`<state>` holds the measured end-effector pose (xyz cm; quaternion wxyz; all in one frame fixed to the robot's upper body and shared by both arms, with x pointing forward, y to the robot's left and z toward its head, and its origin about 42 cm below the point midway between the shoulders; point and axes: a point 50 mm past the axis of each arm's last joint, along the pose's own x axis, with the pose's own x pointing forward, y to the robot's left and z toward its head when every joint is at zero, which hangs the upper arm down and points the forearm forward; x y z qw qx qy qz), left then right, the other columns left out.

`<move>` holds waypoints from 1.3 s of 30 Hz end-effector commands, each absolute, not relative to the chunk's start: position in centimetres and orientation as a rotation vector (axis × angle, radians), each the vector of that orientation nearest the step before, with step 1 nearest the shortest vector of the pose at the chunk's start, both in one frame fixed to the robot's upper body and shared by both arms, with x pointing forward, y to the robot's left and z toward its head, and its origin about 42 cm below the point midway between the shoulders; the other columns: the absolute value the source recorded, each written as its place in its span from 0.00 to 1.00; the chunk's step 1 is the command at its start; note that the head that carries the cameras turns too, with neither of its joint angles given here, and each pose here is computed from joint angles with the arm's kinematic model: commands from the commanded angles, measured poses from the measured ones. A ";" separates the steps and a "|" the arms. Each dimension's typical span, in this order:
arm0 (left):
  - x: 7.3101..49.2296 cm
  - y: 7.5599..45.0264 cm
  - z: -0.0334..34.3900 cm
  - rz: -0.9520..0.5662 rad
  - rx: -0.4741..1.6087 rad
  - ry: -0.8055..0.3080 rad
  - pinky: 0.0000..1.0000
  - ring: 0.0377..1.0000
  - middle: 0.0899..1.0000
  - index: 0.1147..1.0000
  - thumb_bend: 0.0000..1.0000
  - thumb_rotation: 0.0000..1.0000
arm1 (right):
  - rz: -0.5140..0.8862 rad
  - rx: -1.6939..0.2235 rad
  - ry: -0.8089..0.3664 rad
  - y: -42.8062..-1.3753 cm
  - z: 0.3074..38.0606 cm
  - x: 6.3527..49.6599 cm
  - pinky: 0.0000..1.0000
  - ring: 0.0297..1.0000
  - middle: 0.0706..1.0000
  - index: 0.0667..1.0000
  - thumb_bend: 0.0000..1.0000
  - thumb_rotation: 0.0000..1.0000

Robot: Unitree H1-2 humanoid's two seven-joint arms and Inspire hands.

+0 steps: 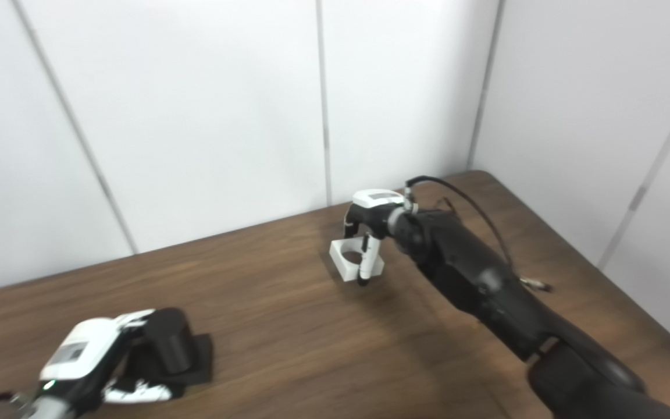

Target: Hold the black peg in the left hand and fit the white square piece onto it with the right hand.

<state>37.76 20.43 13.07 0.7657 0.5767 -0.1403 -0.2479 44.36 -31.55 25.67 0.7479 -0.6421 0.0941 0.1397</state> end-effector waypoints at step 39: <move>35.2 15.8 7.4 -0.726 1.328 -0.075 0.81 0.87 0.86 0.43 0.52 0.07 | 0.586 -1.318 -0.374 -18.7 33.5 39.0 0.87 0.86 0.76 0.44 0.52 0.13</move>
